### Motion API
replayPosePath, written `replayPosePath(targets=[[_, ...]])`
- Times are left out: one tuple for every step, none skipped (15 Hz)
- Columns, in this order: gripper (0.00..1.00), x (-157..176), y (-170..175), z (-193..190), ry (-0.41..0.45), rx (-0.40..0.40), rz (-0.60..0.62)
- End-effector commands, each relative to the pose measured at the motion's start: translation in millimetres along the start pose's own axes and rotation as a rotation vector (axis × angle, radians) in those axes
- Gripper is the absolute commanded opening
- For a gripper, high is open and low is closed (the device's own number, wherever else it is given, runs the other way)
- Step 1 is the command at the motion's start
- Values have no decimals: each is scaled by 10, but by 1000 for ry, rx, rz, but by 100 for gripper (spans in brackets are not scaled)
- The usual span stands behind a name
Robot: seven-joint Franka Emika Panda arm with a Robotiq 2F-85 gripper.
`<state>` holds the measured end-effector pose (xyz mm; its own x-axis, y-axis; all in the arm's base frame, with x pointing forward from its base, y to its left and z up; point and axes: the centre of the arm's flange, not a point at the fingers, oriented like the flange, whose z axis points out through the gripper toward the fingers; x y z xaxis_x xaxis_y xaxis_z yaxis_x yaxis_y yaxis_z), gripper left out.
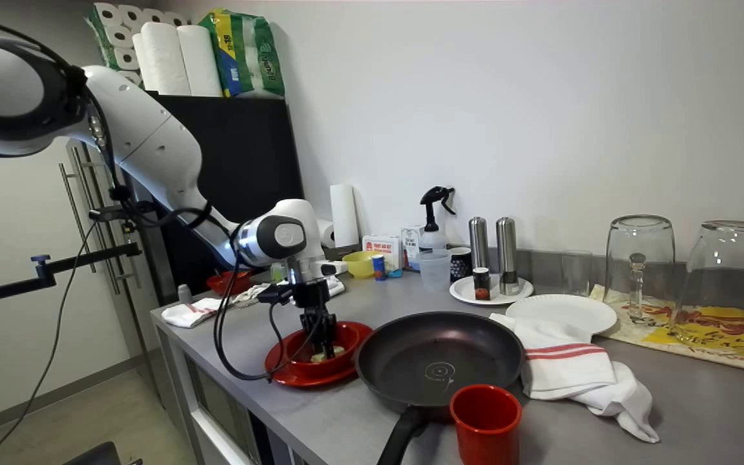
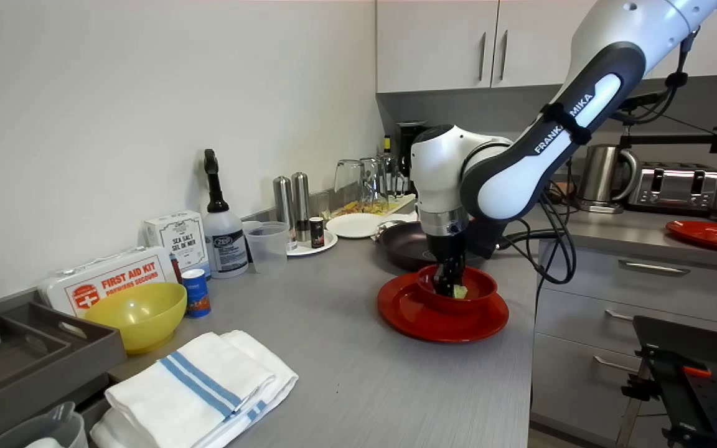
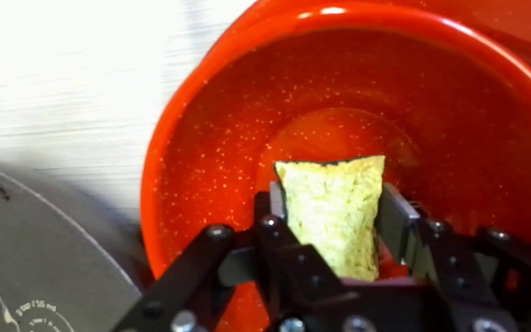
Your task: Clean the plate and the bowl with the sponge
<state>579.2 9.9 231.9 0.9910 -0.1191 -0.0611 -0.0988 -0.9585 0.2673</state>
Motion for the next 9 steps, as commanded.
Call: replayPosePath(targets=[[25,-31,-40,52,-27,-122,-45],[25,-37,-31,78,-29,-155,-56],[25,-45,-16,111,-35,-183,-66],[25,-54,-3,134,-38,-207,-74],[25,-61,10,152,-41,-227,-80],[25,-67,21,169,-43,-245,-88],[25,-70,25,176,-42,-259,-94],[25,-75,27,181,-42,-272,-100],[25,-79,27,186,-42,-284,-106]])
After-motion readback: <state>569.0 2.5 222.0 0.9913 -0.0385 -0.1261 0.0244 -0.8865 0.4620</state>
